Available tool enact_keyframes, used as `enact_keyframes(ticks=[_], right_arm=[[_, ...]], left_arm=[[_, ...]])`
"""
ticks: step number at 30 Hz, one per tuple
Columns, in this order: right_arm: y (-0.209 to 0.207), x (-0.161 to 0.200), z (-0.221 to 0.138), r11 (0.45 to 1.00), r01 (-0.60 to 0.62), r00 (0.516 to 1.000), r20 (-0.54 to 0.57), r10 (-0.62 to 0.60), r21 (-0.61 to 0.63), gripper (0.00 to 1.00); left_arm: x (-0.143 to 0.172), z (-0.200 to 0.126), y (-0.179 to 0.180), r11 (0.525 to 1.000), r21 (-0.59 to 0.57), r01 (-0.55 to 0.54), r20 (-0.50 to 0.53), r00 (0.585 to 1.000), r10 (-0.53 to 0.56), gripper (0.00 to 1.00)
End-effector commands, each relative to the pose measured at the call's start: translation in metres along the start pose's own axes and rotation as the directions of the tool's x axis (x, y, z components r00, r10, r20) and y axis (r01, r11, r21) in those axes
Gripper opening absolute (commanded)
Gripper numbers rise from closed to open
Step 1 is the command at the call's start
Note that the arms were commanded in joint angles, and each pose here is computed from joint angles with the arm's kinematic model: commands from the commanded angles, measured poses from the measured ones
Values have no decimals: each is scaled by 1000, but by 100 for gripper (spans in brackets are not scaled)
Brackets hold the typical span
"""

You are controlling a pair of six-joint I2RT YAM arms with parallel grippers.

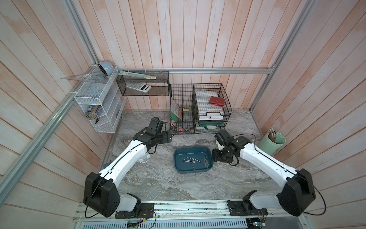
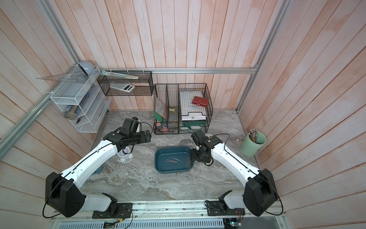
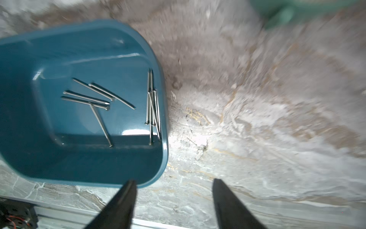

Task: Put the nails on the desktop into the storage box
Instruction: Place the storage box at the center of the board, then reset both arms

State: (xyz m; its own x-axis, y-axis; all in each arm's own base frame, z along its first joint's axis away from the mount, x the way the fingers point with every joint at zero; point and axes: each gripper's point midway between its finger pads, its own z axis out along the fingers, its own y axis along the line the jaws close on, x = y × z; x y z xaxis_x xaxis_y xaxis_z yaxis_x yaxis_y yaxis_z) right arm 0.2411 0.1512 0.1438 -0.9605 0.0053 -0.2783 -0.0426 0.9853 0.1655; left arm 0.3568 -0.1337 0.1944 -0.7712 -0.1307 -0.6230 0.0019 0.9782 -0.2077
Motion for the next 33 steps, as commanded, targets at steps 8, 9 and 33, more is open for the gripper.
enact_keyframes(ticks=[8, 9, 33], right_arm=[[-120, -106, -144, 895, -270, 579, 803, -143, 354, 98], [-128, -109, -145, 889, -295, 531, 833, -154, 351, 98], [-202, -95, 6, 915, -336, 459, 887, -49, 224, 98]], left_arm=[[-50, -59, 153, 879, -416, 233, 554, 831, 42, 100], [-45, -65, 164, 865, -428, 262, 589, 807, 47, 100], [7, 43, 199, 914, -368, 172, 631, 768, 109, 100]])
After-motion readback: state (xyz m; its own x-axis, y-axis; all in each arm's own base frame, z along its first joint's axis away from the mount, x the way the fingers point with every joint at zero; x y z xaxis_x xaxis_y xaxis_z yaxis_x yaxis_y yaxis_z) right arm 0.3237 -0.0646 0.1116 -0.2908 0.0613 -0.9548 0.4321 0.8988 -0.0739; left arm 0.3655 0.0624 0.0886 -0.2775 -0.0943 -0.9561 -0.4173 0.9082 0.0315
